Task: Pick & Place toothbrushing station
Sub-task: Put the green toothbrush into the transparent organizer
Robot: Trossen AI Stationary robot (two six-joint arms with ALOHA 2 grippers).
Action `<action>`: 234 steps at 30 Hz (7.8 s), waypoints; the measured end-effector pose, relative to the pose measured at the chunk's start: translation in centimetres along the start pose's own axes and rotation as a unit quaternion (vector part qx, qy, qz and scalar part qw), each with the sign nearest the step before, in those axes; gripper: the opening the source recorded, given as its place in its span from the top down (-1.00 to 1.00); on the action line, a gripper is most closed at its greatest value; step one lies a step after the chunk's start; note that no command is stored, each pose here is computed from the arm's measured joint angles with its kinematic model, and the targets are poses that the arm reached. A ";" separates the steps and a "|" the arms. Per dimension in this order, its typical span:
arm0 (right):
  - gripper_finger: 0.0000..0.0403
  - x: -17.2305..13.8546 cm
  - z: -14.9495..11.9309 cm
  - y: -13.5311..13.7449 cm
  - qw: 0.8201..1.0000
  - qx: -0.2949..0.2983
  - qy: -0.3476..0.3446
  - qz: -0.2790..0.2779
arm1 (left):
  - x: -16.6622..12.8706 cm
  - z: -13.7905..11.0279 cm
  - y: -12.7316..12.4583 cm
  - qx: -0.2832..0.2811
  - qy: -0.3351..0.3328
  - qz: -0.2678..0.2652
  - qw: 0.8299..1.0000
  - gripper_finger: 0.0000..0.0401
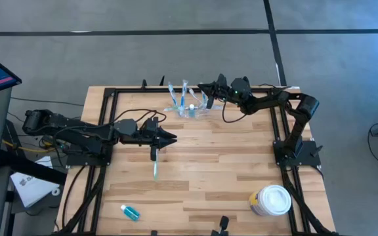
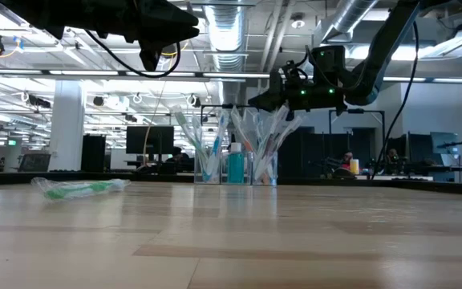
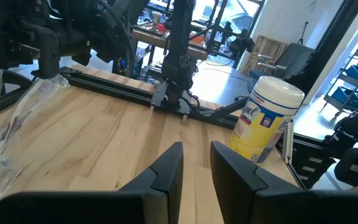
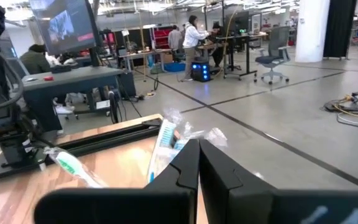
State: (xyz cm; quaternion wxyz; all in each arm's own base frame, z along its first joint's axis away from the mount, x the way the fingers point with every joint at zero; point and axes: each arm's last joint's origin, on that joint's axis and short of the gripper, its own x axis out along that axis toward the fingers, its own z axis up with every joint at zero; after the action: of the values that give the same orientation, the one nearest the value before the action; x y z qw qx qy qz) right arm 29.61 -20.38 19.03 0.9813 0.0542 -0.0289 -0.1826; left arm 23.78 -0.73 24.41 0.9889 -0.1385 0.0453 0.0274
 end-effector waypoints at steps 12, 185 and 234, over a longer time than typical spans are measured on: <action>1.00 0.0 -0.3 -0.1 1.000 0.001 0.015 -0.011 | 0.0 0.0 0.0 0.000 0.000 0.000 1.000 0.62; 0.33 -6.1 1.8 18.1 0.940 -0.061 0.257 0.217 | -1.2 -10.5 -3.4 -0.271 0.251 0.232 0.900 0.97; 0.42 -5.8 3.8 20.0 0.956 -0.039 0.148 0.251 | 8.0 -5.4 -5.0 0.063 -0.094 0.112 0.987 0.96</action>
State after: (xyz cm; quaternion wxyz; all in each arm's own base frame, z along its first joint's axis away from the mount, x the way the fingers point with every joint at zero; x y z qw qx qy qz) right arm 31.02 -0.05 24.89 0.9901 0.0332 0.1111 0.0791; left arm 31.63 -6.71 19.79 0.9863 -0.0673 -0.0309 0.1477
